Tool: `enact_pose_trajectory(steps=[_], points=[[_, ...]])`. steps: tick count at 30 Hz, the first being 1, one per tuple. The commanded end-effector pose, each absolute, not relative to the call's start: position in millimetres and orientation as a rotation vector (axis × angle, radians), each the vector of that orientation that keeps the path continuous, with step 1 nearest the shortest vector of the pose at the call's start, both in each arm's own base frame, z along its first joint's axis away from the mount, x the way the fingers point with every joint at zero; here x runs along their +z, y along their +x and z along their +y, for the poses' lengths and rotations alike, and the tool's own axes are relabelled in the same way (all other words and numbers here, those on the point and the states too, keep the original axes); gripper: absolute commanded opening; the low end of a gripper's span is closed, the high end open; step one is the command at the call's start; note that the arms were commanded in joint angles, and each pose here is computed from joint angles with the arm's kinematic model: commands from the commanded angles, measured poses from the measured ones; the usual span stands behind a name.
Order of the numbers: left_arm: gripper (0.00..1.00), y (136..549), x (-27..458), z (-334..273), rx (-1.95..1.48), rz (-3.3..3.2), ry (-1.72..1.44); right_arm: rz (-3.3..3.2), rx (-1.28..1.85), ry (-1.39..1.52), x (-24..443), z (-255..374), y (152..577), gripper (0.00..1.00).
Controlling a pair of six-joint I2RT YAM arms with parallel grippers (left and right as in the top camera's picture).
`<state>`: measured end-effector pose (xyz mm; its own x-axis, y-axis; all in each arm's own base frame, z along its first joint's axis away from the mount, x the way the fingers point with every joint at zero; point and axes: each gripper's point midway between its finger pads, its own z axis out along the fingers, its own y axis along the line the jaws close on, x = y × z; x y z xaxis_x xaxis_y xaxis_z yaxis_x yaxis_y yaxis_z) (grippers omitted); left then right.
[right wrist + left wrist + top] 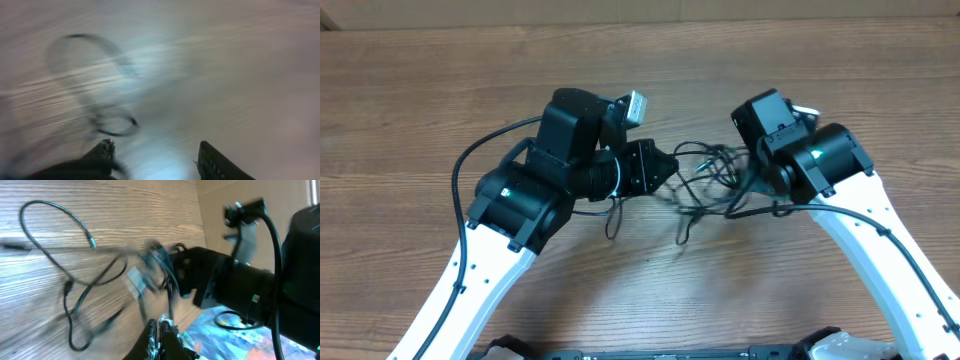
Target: Untangle cables
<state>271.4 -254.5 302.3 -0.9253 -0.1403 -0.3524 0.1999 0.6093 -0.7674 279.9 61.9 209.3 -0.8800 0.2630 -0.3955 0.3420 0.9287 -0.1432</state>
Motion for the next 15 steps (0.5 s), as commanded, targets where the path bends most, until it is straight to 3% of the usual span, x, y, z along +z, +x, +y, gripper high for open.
enact_pose_trajectory(steps=[1, 12, 15], points=[[0.04, 277, 303, -241, -1.134, 2.443, 0.025, 2.505, -0.521, 0.677, 229, 22, 282, 0.52], [0.04, 284, 279, -216, -0.903, 2.508, -0.064, 2.522, -0.464, 0.766, 224, 27, 276, 0.47], [0.04, 281, 271, -211, -0.858, 2.540, -0.054, 2.417, -0.496, 0.903, 232, 10, 276, 0.53]])
